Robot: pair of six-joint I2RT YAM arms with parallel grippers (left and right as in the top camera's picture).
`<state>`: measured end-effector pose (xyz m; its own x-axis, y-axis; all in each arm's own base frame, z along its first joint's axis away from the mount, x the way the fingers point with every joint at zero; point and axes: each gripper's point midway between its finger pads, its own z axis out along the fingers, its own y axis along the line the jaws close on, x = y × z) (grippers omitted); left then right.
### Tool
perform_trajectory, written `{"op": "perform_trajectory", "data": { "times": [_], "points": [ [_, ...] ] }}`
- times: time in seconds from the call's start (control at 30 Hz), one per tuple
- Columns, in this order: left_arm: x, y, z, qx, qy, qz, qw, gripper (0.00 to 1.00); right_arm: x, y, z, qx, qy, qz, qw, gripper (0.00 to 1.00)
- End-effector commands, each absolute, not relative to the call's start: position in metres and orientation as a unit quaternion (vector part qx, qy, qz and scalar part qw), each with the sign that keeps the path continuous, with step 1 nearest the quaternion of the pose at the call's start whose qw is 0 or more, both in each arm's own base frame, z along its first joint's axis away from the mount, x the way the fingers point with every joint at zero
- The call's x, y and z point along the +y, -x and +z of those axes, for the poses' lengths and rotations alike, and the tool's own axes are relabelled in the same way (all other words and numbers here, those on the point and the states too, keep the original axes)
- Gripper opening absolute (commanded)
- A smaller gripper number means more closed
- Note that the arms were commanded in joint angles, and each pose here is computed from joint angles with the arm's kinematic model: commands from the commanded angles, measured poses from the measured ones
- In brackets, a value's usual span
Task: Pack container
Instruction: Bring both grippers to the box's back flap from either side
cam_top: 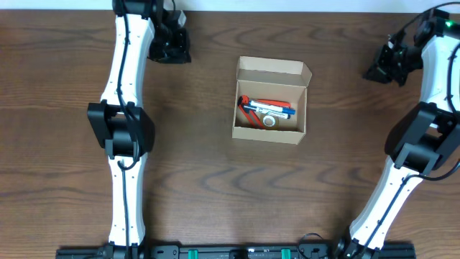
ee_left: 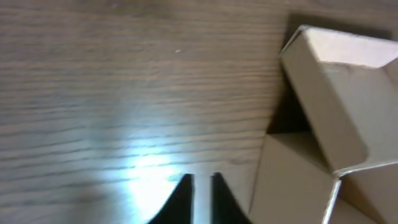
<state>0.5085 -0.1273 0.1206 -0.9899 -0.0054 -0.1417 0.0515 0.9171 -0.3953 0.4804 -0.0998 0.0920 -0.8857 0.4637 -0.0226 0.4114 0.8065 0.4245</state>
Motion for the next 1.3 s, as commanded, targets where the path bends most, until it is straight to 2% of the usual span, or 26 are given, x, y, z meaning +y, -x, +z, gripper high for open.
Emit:
{"op": "perform_trajectory", "data": {
  "times": [0.0,0.23,0.43,0.67,0.9,1.27],
  "points": [
    [-0.135,-0.514,0.117,0.973,0.006,-0.219,0.071,0.06,-0.085,-0.485,0.097,0.945,-0.234,0.220,0.063,0.01],
    [-0.138,-0.528,0.120,0.969,0.021,-0.226,0.095,0.06,-0.067,-0.493,0.095,0.950,-0.213,0.221,0.066,0.02],
    [-0.157,-0.513,0.100,0.965,0.015,-0.256,0.051,0.06,-0.047,-0.496,0.080,0.952,-0.197,0.229,0.052,0.01],
    [-0.193,-0.495,0.074,0.954,0.006,-0.299,0.004,0.06,-0.022,-0.500,0.068,0.939,-0.195,0.280,0.041,0.02],
    [-0.214,-0.496,0.078,0.945,0.004,-0.328,0.006,0.06,-0.006,-0.493,0.047,0.922,-0.203,0.329,0.020,0.02],
    [-0.222,-0.495,0.082,0.937,0.010,-0.349,-0.001,0.06,0.027,-0.487,0.039,0.882,-0.201,0.426,0.001,0.01]
  ]
}}
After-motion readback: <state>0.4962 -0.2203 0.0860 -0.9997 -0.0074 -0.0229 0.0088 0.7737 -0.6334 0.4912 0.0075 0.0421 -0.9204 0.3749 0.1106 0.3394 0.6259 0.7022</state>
